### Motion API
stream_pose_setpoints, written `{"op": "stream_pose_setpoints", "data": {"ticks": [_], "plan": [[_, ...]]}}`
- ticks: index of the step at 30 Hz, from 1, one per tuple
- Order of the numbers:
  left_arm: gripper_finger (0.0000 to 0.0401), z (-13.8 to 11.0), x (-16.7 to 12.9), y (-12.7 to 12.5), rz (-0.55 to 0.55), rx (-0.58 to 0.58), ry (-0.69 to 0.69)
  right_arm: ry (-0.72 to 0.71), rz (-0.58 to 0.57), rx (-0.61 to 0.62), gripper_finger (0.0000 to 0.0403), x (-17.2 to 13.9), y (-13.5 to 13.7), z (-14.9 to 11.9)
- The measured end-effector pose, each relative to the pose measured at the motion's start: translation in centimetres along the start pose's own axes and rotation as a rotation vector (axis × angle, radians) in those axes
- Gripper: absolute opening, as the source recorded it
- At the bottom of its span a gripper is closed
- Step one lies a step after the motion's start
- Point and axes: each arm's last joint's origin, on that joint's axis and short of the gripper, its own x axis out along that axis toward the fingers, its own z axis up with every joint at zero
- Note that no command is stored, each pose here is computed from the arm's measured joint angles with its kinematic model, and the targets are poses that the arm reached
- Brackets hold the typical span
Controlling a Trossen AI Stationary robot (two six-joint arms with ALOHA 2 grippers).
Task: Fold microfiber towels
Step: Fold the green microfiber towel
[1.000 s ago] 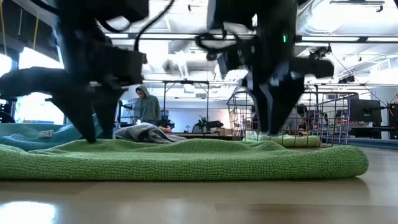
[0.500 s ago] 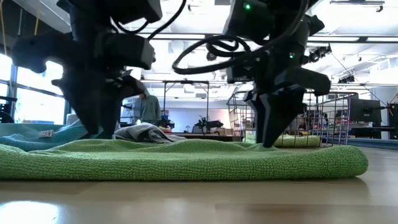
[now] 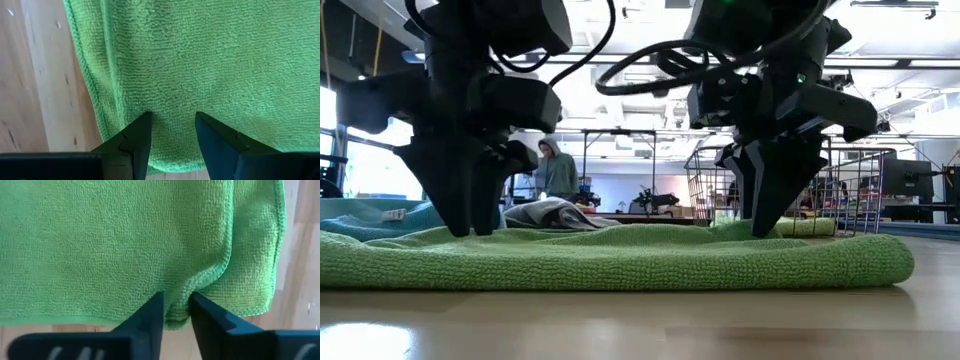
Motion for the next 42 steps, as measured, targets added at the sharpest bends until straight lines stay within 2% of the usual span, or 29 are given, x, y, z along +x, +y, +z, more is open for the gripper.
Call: {"op": "stream_pose_setpoints", "data": {"ticks": [6,13,26,30,33,36,39,42], "plan": [[0.0101,0.0,0.0,0.0,0.004,-0.002,0.002,-0.002,0.022,0.003,0.0007,0.0,0.3,0.0],[0.0065,-0.1,-1.1,0.0,0.005,-0.004,-0.021,0.047,0.012,0.038,0.0003,-0.1,0.0,-0.3],[0.0066,-0.3,-2.4,0.0,0.025,-0.016,-0.05,0.082,-0.092,0.006,0.0001,-2.7,-1.2,1.6],[0.0067,-0.3,-2.4,0.1,0.05,0.022,-0.055,0.074,-0.117,-0.028,0.0001,-3.9,-1.1,2.5],[0.0067,0.4,-2.5,0.3,0.148,0.079,-0.128,0.049,-0.115,-0.043,0.0001,-4.4,-1.0,3.1],[0.0067,1.7,-2.8,0.4,0.222,0.129,-0.269,0.041,-0.116,-0.046,0.0,-4.6,-0.9,3.3],[0.0067,3.4,-3.3,0.4,0.23,0.185,-0.438,0.041,-0.116,-0.042,0.0,-4.6,-0.9,3.3],[0.0067,4.7,-4.1,0.8,0.225,0.184,-0.584,0.041,-0.115,-0.046,0.0,-4.5,-0.7,3.3]]}}
